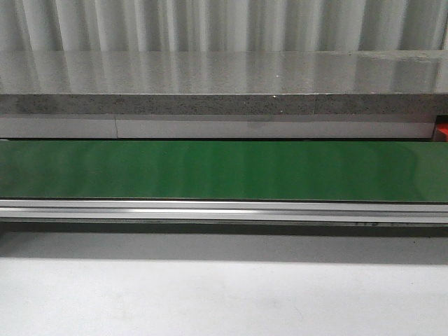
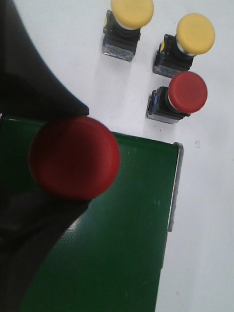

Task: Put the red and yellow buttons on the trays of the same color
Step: 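Grasp the red button with the left gripper, then carry the red button onto the belt and open the left gripper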

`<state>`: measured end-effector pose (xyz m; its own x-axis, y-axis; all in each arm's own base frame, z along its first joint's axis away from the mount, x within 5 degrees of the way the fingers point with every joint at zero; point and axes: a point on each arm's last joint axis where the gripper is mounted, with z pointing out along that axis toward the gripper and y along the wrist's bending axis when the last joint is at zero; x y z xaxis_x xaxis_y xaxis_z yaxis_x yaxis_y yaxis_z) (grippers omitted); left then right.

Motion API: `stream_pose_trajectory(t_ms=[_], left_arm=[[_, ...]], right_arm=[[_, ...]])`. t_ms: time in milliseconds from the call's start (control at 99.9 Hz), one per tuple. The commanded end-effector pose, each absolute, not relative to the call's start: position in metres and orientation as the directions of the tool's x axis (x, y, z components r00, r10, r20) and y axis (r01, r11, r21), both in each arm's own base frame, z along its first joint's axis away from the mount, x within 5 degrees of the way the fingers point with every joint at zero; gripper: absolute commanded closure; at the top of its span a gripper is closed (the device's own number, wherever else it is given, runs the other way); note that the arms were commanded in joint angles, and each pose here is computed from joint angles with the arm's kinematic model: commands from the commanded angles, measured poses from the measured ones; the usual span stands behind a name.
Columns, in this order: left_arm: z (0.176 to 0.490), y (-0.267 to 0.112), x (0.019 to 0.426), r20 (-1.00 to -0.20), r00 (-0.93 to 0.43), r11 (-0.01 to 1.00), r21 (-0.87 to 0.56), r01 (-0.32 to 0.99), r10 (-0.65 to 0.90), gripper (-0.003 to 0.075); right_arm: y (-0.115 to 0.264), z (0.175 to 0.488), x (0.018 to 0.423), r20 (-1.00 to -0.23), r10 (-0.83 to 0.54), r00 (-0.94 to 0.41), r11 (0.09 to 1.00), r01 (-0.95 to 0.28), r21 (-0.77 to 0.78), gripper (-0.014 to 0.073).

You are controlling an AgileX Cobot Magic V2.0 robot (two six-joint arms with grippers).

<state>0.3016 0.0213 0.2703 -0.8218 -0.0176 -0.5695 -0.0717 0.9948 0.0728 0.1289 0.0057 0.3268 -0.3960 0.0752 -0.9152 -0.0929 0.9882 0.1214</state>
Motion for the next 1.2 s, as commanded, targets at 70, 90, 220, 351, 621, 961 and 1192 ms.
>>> stream_pose_trajectory(t_ms=[70,90,220,351,621,961,1192], left_arm=[[0.280,0.014,0.310,-0.630,-0.775,0.995,0.100,-0.011,0.055,0.0741],[0.280,0.013,0.310,-0.628,-0.776,0.995,0.102,-0.006,0.060,0.0741],[0.277,0.012,0.311,-0.619,-0.783,0.994,0.106,0.002,0.067,0.0741],[0.277,0.012,0.311,-0.615,-0.787,0.996,0.092,-0.004,0.054,0.0708],[0.276,0.010,0.310,-0.607,-0.794,0.998,0.069,-0.008,0.036,0.0068],[0.323,-0.002,0.307,-0.688,-0.724,0.999,0.042,0.008,0.034,0.0100],[0.351,0.019,0.304,-0.745,-0.667,0.997,0.047,-0.067,-0.010,0.0100]], right_arm=[[0.004,0.340,0.130,-0.943,0.081,-0.322,0.990,-0.079,0.113,0.0663],[0.004,0.340,0.130,-0.943,0.081,-0.322,0.990,-0.079,0.113,0.0663],[0.004,0.340,0.130,-0.943,0.081,-0.322,0.990,-0.079,0.113,0.0663],[0.004,0.340,0.130,-0.943,0.081,-0.322,0.990,-0.079,0.113,0.0663],[0.004,0.340,0.130,-0.943,0.081,-0.322,0.990,-0.079,0.113,0.0663],[0.004,0.340,0.130,-0.943,0.081,-0.322,0.990,-0.079,0.113,0.0663],[0.004,0.340,0.130,-0.943,0.081,-0.322,0.990,-0.079,0.113,0.0663]])
